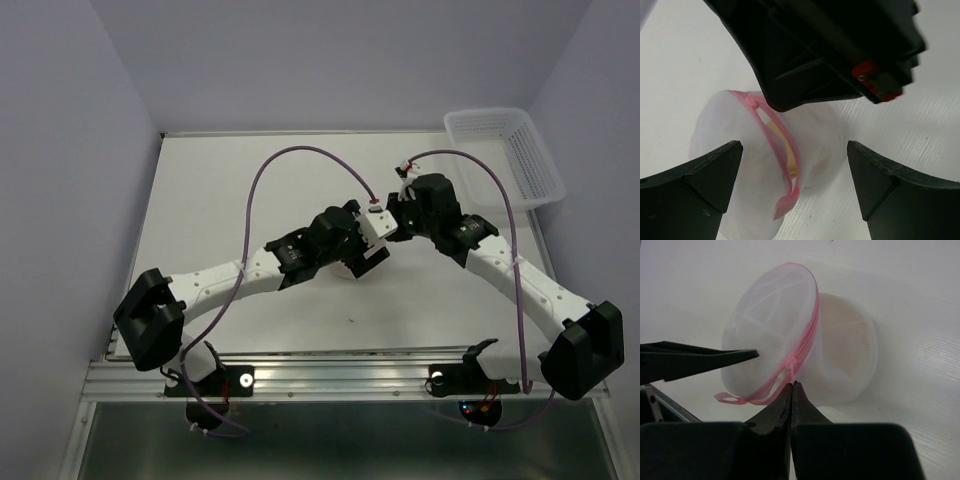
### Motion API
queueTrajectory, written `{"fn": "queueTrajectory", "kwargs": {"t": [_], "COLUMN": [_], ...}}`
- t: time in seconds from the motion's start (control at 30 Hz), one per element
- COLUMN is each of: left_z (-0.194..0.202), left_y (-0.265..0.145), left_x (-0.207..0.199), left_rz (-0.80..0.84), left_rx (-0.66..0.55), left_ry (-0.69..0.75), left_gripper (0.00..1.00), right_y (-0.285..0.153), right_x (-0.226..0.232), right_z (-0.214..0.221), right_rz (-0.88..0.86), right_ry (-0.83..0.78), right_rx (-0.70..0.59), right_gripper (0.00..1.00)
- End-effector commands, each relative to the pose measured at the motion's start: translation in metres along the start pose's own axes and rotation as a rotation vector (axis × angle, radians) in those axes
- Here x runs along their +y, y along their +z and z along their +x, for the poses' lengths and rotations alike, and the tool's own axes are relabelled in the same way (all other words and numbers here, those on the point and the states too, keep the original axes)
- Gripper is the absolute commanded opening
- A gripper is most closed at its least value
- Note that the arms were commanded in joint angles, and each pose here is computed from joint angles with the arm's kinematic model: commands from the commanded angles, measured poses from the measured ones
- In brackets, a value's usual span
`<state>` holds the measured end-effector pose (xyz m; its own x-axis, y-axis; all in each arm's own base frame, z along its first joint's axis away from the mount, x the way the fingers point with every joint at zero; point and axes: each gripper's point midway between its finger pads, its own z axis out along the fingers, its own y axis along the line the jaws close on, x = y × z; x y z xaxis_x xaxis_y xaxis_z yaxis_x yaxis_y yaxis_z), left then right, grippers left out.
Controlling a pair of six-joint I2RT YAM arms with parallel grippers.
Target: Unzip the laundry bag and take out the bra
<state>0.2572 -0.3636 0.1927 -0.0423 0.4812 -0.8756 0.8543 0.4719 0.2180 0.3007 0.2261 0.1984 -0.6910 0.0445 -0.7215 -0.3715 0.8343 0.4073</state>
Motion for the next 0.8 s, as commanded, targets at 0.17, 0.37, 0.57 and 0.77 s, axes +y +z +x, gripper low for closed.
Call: {"fn": "queueTrajectory", "kwargs": {"t": [0.17,0.37,0.57,0.77], "left_z": [-0.013,-0.026,-0.025,-0.01], "left_y": [0.014,0.016,0.013,0.006], "left_x": [0.025,0.028,0.036,0.027], "left_rz": [-0.121,-0.132,-0.166,-0.106], "left_rx": [0.008,-0.025,-0.016,0.01], "left_ry": [0.001,0.011,0.056,0.143], "left_gripper": [0.79,0.13,0.0,0.0], "right_y": [-0.021,-0.013,-0.007,-0.01], "right_x": [0.025,0.017,-0.007,-0.033], "right_z": [-0.015,-0.009,-0.014,-0.031], "right_rz": [-0.101,-0.068,0.062,0.22], "right_ry": [0.0,-0.017,-0.05,-0.087], "right_rx": [-0.045,-0.016,-0.032,-0.075], "right_gripper": [0.01,0.01,0.01,0.01]}}
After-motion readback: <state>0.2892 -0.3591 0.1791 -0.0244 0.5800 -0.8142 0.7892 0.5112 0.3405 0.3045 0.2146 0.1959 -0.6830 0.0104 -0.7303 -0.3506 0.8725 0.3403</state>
